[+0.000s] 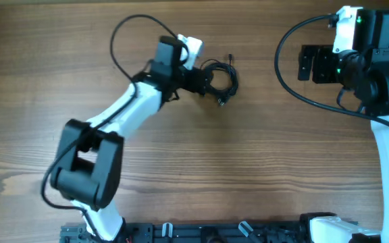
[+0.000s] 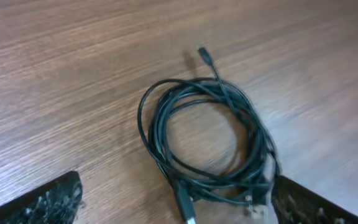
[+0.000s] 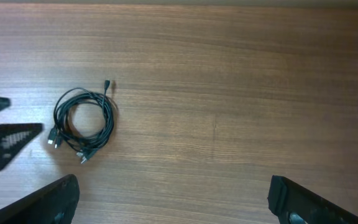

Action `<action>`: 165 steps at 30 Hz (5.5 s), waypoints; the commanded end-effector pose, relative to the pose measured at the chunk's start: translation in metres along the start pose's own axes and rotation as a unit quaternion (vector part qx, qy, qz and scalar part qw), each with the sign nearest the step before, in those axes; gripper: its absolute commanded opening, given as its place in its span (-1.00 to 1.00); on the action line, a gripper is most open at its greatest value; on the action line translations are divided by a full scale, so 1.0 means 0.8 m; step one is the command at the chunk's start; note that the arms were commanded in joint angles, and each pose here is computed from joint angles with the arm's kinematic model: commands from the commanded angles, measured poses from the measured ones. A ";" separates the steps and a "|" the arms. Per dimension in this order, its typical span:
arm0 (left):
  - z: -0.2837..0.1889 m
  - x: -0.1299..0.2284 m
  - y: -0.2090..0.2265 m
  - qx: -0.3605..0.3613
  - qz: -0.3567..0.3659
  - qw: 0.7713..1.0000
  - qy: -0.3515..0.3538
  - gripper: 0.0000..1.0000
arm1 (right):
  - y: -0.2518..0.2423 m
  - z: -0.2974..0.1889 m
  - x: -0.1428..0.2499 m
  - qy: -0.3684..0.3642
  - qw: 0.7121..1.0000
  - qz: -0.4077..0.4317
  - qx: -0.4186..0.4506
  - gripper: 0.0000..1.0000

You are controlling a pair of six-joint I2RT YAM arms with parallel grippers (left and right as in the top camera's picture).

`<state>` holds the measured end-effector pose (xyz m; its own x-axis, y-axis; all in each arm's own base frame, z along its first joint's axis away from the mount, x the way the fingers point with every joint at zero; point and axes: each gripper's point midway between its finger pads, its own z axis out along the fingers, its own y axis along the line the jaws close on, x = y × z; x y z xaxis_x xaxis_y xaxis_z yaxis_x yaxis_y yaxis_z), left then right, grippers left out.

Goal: Untangle cables

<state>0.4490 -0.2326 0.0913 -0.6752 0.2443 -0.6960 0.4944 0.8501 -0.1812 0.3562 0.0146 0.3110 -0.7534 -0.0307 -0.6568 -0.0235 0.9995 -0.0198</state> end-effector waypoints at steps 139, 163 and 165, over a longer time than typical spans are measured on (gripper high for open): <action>-0.374 -0.261 -0.138 0.178 -0.033 0.945 -0.272 -0.92 | 0.174 0.127 -0.054 0.061 0.915 0.257 -0.303 0.47; -0.362 -0.262 -0.089 0.064 -0.055 0.956 -0.282 -0.92 | 0.107 0.155 0.018 0.130 0.937 0.308 -0.103 -0.91; -0.361 -0.261 -0.064 0.013 -0.063 0.956 -0.286 -0.92 | 0.069 0.158 0.024 0.135 0.935 0.319 -0.081 -0.91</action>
<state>0.3959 -0.2222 0.4344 -0.4067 -0.1504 -0.9011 0.5545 0.7433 -0.3743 0.4164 0.1159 0.2145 -0.8136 0.5338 -0.2304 0.3562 0.7709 0.5281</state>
